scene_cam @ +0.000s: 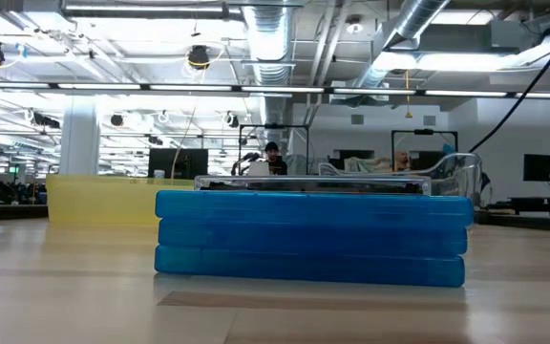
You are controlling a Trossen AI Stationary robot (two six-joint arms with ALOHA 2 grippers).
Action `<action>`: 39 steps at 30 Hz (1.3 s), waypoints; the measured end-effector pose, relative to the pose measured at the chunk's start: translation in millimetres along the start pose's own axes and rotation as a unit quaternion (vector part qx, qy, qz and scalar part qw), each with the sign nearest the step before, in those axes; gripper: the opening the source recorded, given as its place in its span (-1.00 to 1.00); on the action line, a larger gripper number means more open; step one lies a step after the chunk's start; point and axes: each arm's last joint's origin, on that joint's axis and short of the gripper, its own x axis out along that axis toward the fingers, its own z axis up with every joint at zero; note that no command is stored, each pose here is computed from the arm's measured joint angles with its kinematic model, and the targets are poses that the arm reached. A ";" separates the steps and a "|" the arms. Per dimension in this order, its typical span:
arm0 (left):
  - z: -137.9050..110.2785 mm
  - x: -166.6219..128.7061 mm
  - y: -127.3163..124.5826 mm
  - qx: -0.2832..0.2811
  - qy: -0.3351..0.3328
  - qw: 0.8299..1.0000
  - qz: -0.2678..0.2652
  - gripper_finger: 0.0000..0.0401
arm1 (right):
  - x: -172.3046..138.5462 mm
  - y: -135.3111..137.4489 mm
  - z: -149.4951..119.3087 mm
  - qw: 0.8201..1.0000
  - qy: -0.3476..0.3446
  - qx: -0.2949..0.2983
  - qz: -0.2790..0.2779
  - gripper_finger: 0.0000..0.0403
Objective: Pick & place jewel cases by type
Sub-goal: Put the black CD case into the transparent bin
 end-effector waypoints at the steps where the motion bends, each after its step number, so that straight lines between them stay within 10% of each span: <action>1: 4.2 -2.3 1.6 0.007 -0.007 1.000 0.007 -0.86 | 0.0 -0.1 -0.2 1.000 0.001 -0.001 -0.001 -1.00; 12: 14.0 -4.9 3.6 -0.021 -0.018 0.999 0.019 -0.86 | 0.4 -2.0 0.3 1.000 0.001 -0.013 -0.005 -1.00; 19: 15.7 0.6 -1.2 -0.191 -0.020 0.981 -0.012 -0.86 | 5.1 -3.5 0.4 1.000 0.001 0.029 -0.008 -1.00; 28: 18.9 10.3 -9.9 -0.393 -0.006 0.917 -0.068 -0.86 | 22.9 0.1 8.2 0.998 -0.048 0.043 0.014 -0.98; 39: 29.7 28.3 -26.0 -0.411 -0.015 0.896 -0.168 -0.85 | 26.9 -7.8 23.2 0.992 -0.091 0.062 0.054 -0.37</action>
